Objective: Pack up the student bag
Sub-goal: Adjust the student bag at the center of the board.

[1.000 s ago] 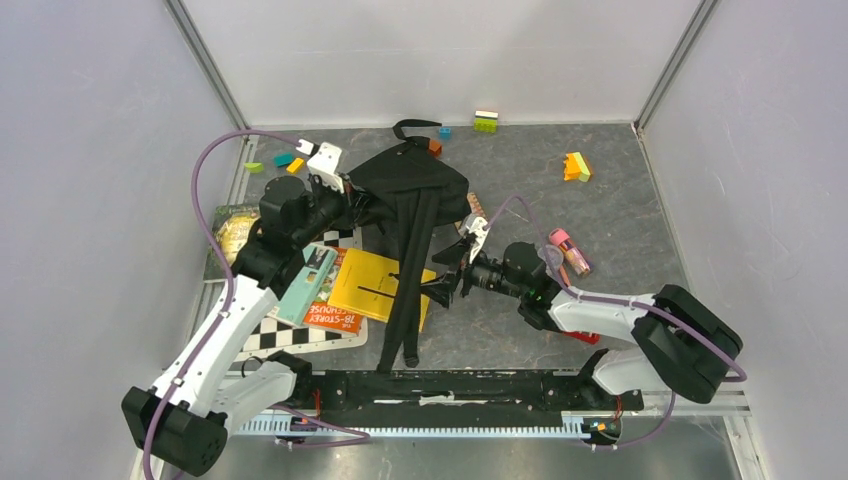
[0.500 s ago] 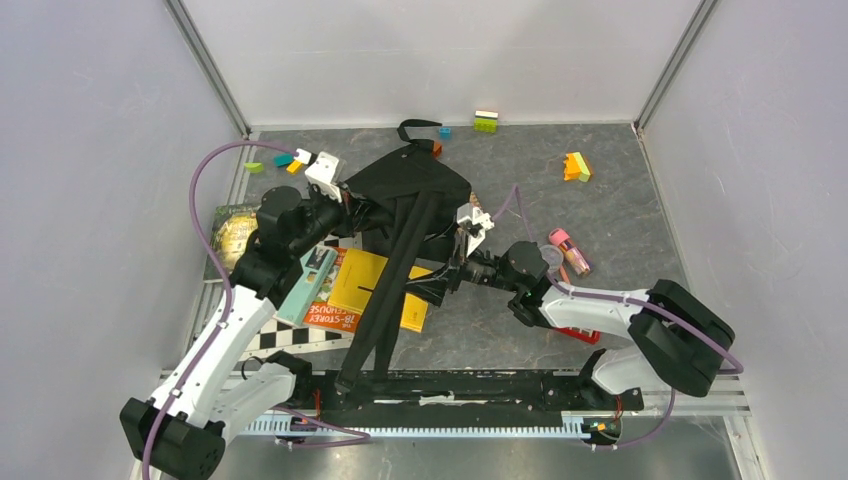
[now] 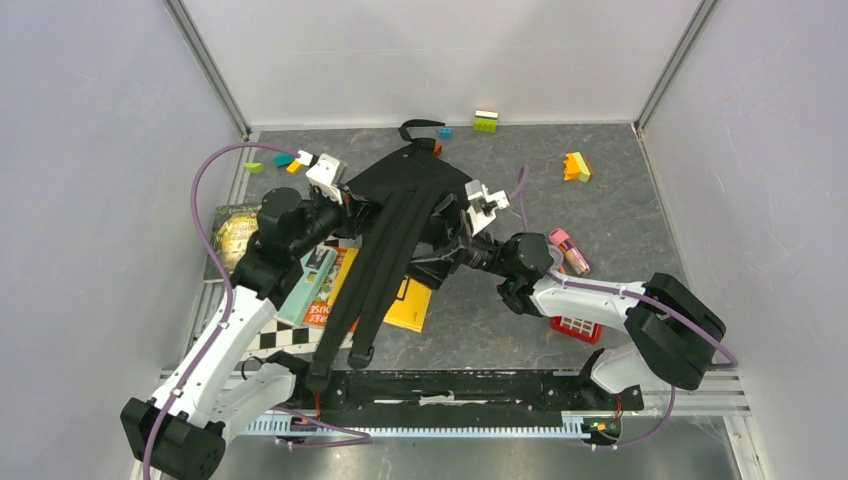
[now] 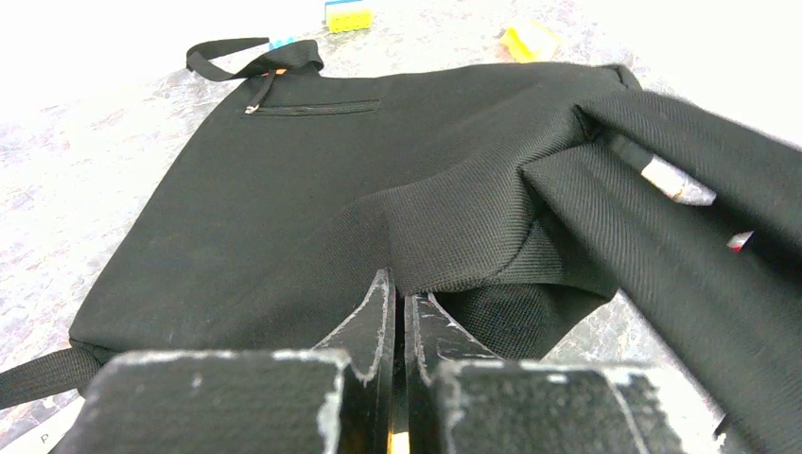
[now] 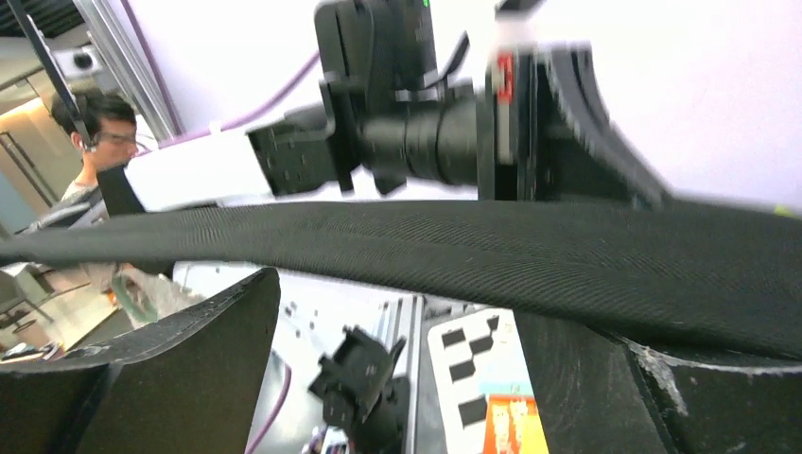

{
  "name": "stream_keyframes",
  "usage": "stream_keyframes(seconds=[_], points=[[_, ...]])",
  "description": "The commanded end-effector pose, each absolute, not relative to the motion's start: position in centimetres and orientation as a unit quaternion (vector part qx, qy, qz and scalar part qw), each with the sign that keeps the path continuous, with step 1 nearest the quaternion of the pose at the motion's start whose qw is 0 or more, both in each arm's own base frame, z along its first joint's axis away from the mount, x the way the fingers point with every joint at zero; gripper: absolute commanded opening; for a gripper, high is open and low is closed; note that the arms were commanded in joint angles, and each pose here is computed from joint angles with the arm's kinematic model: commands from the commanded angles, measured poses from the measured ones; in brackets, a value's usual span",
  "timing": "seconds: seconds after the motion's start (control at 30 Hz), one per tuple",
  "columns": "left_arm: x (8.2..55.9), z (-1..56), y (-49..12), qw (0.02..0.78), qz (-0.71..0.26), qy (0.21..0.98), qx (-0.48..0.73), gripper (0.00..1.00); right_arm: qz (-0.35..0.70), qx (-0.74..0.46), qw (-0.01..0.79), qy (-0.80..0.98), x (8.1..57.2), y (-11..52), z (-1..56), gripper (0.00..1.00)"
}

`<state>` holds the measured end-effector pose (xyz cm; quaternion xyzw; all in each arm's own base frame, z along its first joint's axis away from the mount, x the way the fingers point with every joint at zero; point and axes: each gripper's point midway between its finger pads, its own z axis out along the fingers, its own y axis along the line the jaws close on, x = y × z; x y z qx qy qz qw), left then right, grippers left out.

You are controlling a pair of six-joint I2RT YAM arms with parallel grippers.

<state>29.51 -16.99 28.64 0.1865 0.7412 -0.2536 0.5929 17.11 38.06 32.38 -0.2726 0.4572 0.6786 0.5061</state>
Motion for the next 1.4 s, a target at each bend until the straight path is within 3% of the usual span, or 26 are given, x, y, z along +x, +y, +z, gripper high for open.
stream_keyframes(seconds=[0.0, 0.3, 0.47, 0.6, 0.77, 0.97, 1.37], points=[[28.3, 32.2, -18.2, 0.624, -0.3, 0.693, 0.202, 0.02, 0.672, -0.242, 0.589, 0.378, 18.7, 37.6, 39.7, 0.97], [27.6, 33.1, -18.1, 0.637, -0.307, 0.678, 0.202, 0.02, 0.58, -0.129, 0.665, 0.453, 29.3, 36.3, 41.3, 0.98], [27.5, 33.1, -18.4, 0.633, -0.314, 0.677, 0.205, 0.02, 0.524, -0.117, 0.623, 0.569, 37.6, 37.2, 37.6, 0.98], [27.4, 33.3, -18.4, 0.634, -0.315, 0.676, 0.204, 0.02, 0.516, -0.131, 0.583, 0.614, 40.5, 37.1, 35.8, 0.97], [28.1, 33.1, -17.5, 0.638, -0.292, 0.687, 0.186, 0.02, 0.519, -0.169, 0.598, 0.587, 39.3, 35.3, 38.6, 0.98], [28.8, 32.9, -16.3, 0.648, -0.261, 0.697, 0.16, 0.02, 0.445, -0.197, 0.647, 0.587, 37.0, 31.8, 41.7, 0.98], [29.1, 33.3, -16.0, 0.649, -0.264, 0.7, 0.139, 0.02, 0.378, -0.074, 0.636, 0.669, 33.1, 24.3, 38.3, 0.98]])
